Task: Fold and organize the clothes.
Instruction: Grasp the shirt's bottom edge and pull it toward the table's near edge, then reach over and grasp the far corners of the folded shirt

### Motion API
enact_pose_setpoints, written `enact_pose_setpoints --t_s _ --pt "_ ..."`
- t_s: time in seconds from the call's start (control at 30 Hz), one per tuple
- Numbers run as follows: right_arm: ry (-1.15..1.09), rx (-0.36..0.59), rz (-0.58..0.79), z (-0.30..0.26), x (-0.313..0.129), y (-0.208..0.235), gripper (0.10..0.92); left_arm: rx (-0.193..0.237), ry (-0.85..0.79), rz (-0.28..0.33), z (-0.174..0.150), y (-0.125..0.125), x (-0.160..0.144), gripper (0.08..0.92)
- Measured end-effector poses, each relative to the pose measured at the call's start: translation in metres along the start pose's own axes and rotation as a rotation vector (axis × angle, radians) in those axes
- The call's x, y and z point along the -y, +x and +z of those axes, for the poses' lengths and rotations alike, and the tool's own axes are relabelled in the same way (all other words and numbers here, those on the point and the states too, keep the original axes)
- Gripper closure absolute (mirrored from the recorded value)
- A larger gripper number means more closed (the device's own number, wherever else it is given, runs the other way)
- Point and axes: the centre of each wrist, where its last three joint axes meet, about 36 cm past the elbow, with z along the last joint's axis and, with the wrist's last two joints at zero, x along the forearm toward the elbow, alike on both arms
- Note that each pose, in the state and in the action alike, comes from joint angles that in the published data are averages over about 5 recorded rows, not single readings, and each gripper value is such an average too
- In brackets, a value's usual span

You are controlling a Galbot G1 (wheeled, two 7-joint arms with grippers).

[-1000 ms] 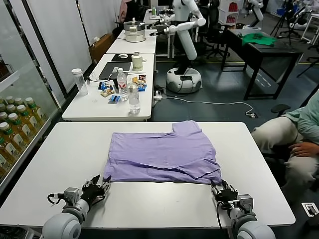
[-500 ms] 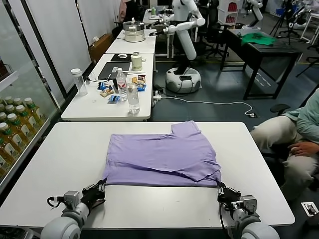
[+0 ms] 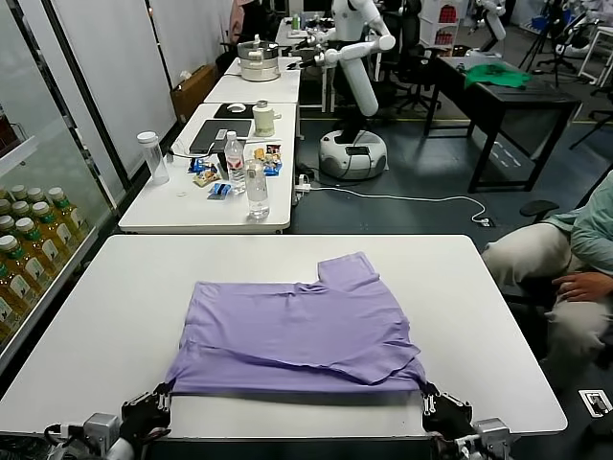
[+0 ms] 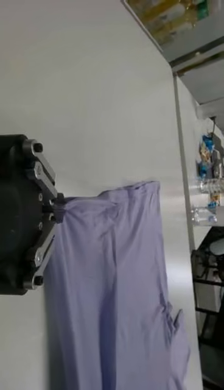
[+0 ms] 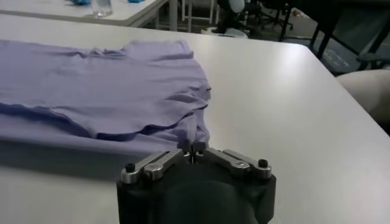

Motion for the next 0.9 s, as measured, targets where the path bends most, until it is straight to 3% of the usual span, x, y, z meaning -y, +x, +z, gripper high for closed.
enact_pose_setpoints --t_s 0.2,0.4,0.63,0.73,0.9 --pt "-0.001 0.060 0.004 -0.024 0.006 -0.003 0.575 0.089 -0.016 -0.025 -0.024 0.010 -0.005 0.612" --pt "-0.029 0.123 0.021 -0.048 0.015 -0.049 0.384 0.161 -0.033 -0.017 -0.046 0.003 -0.011 0.439" --pt "-0.059 0.164 0.023 -0.079 0.022 -0.133 0.216 0.199 -0.046 0.023 -0.069 -0.040 -0.019 0.237" --pt "-0.069 0.162 0.025 -0.091 0.021 -0.170 0.202 0.206 -0.042 0.037 -0.078 -0.064 -0.023 0.188" --pt "-0.081 0.153 0.035 -0.113 0.013 -0.226 0.200 0.206 -0.045 0.049 -0.090 -0.106 -0.033 0.177"
